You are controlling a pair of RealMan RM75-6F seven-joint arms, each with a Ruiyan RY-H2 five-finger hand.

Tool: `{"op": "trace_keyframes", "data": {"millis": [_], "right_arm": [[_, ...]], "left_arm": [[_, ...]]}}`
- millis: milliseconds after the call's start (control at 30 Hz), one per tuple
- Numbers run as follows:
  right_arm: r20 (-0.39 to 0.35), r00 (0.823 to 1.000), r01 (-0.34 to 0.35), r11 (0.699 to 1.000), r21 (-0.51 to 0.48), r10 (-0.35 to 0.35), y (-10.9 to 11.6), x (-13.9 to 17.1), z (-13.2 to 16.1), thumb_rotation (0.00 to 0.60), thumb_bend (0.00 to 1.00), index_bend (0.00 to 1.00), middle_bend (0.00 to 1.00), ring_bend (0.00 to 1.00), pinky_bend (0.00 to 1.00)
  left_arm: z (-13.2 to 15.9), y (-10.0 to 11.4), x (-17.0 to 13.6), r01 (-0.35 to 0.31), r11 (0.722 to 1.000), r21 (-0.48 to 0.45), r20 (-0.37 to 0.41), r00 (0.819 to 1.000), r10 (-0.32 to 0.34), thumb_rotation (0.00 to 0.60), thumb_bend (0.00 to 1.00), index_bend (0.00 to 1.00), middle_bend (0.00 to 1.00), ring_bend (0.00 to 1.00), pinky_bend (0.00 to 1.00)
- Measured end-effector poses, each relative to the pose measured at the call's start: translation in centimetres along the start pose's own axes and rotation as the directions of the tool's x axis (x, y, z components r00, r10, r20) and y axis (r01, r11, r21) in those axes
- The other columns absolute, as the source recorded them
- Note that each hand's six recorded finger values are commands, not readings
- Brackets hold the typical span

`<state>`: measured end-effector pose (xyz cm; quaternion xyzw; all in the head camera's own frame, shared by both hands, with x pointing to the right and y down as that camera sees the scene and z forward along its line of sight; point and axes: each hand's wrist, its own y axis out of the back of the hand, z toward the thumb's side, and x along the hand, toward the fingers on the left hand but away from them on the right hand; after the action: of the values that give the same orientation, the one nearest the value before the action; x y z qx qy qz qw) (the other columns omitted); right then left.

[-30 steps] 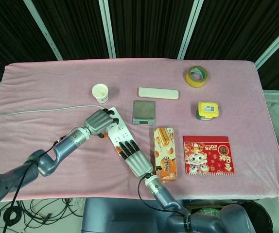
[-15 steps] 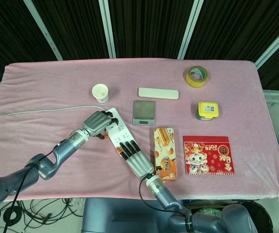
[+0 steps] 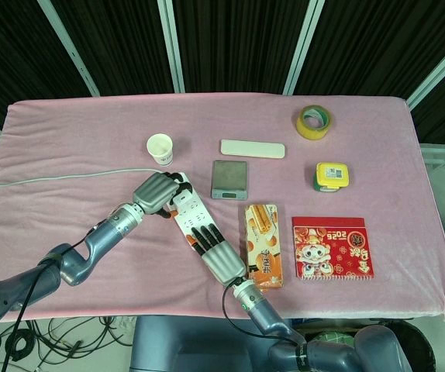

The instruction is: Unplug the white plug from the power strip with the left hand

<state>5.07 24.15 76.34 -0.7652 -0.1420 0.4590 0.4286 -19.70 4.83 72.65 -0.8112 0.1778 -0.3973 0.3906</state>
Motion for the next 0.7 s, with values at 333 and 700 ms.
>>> {"op": "trace_keyframes", "data": {"millis": [333, 700], "right_arm": [[0.008, 1.000, 0.007, 1.000, 0.000, -0.007, 0.2, -0.1, -0.1, 0.600, 0.76, 0.13, 0.08, 0.10, 0.09], [0.044, 0.990, 0.137, 0.990, -0.027, -0.136, 4.2, -0.6, -0.8, 0.600, 0.75, 0.13, 0.08, 0.10, 0.09]], "left_arm": [[0.0, 1.6, -0.4, -0.020, 1.000, 0.009, 0.004, 1.000, 0.020, 0.600, 0.69, 0.68, 0.66, 0.24, 0.36], [-0.5, 3.8, -3.8, -0.014, 0.999, 0.030, 0.003, 1.000, 0.014, 0.600, 0.69, 0.68, 0.66, 0.24, 0.36]]}}
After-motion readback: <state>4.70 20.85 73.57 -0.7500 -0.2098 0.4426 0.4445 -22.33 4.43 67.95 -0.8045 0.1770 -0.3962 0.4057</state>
